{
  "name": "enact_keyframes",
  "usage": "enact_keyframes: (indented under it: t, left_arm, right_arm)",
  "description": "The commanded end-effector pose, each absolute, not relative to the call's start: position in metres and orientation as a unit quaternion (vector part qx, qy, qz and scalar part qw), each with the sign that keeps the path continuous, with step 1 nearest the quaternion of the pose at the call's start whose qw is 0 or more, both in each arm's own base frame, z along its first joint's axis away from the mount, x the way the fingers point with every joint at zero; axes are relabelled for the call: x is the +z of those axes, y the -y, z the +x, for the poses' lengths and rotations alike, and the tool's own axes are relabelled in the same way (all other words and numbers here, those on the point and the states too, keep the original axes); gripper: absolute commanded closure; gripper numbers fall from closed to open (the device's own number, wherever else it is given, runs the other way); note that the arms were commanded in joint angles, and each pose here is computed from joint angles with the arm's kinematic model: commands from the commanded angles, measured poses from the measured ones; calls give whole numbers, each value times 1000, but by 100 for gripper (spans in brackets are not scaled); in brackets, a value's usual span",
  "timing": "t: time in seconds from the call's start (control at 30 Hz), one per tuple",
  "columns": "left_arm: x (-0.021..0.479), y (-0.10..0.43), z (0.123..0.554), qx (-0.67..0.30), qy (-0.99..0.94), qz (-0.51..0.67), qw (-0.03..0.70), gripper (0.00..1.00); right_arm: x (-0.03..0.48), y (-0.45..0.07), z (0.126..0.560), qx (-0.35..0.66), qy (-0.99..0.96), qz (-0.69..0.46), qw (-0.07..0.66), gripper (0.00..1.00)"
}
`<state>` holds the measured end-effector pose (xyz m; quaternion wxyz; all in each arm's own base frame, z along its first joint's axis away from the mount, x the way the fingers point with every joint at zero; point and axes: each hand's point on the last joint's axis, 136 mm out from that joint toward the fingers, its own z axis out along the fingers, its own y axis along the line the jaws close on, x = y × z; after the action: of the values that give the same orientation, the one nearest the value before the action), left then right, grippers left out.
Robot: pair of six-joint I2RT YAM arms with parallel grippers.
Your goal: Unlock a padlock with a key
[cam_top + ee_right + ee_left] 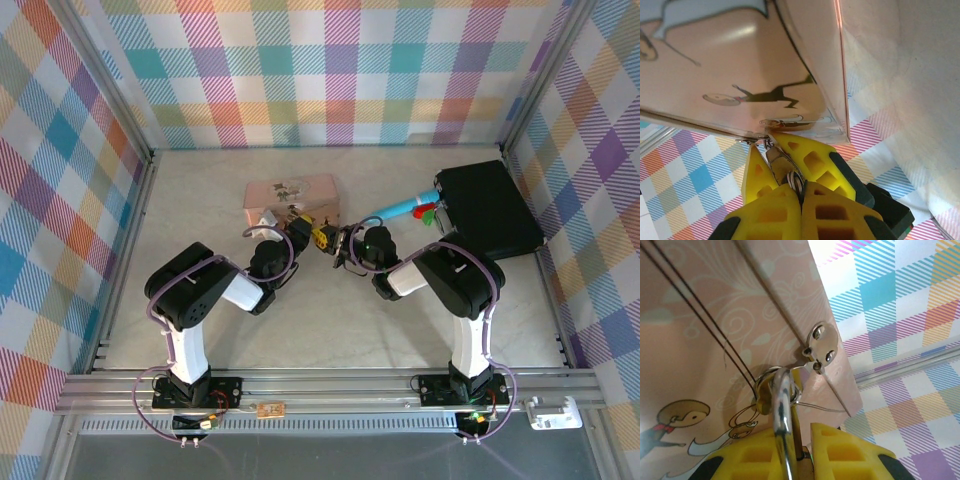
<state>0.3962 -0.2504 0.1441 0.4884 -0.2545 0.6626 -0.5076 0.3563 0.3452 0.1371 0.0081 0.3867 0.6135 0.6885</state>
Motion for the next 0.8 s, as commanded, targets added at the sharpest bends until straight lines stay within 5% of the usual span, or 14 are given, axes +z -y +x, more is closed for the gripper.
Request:
enact_keyframes:
  t: [0.0,0.1,0.4,0.77]
  left_arm:
    - [141,302,362,-555,-694,-153,433,100]
    - [138,294,366,-548,-693,-175,435,100]
    - [124,274,379,-521,-698,-223,438,100]
    - [107,255,374,-421,-771,-246,410,100]
  right_arm:
    - [225,-355,360,765,-461,427,-142,100]
    - [213,-354,364,761,-502,394,-119,100]
    - [148,-340,358,705,-637,311,-25,67]
    - [109,-294,327,550,-809,193,78,49]
